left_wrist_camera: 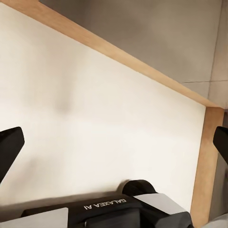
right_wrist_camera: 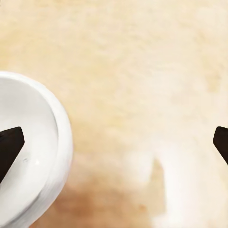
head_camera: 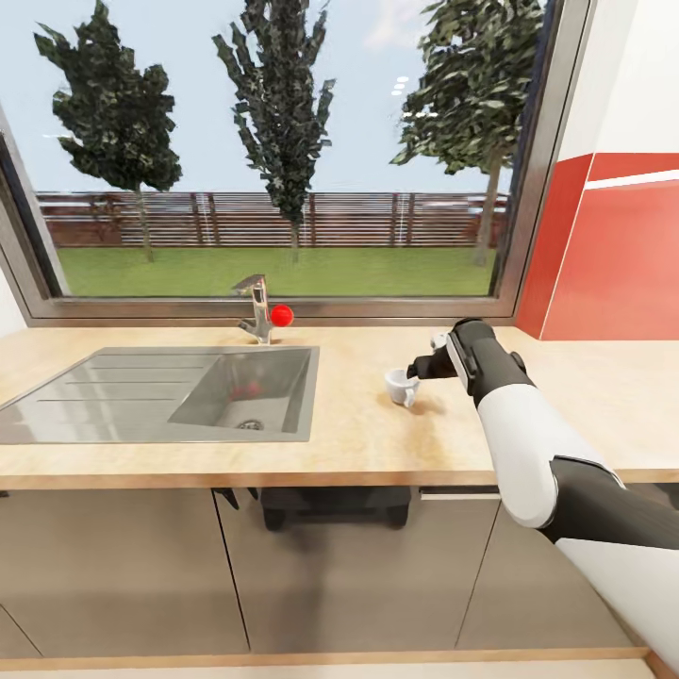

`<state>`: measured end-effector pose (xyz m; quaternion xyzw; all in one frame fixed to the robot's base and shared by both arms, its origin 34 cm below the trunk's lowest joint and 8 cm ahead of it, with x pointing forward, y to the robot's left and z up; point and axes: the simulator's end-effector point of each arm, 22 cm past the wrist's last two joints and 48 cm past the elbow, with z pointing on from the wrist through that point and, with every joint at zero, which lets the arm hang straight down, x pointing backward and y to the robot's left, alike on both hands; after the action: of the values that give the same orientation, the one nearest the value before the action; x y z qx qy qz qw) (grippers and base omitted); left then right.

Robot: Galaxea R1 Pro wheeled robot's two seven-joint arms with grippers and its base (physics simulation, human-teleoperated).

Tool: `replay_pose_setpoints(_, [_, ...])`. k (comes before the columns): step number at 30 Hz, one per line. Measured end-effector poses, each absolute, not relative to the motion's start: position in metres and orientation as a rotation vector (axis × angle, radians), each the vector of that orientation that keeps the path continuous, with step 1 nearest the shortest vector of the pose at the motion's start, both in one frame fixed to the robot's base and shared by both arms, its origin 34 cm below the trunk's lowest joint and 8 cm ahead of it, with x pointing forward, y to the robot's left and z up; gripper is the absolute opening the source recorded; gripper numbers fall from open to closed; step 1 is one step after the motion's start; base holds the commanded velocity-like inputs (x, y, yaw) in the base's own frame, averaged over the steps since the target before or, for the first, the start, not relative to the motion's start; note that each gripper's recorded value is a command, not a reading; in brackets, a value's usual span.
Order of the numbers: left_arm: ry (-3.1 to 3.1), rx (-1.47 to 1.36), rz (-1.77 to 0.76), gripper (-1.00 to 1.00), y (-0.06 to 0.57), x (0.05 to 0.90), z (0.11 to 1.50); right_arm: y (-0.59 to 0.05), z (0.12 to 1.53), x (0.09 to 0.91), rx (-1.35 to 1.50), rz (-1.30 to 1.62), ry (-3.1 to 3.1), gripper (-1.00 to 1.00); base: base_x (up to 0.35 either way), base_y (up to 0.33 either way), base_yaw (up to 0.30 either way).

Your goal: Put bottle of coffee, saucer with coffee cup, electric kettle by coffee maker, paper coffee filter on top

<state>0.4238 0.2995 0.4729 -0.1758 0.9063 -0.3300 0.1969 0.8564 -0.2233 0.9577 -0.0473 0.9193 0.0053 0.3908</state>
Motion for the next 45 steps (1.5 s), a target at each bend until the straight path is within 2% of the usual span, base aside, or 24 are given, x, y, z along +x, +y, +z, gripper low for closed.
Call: replay_pose_setpoints(45, [2.539, -0.491, -0.924, 1.0, 0.299, 0.424, 0.473, -0.219, 0.943, 0.853, -0.13, 0.024, 2.371, 1.0, 0.0, 0.0, 0.0])
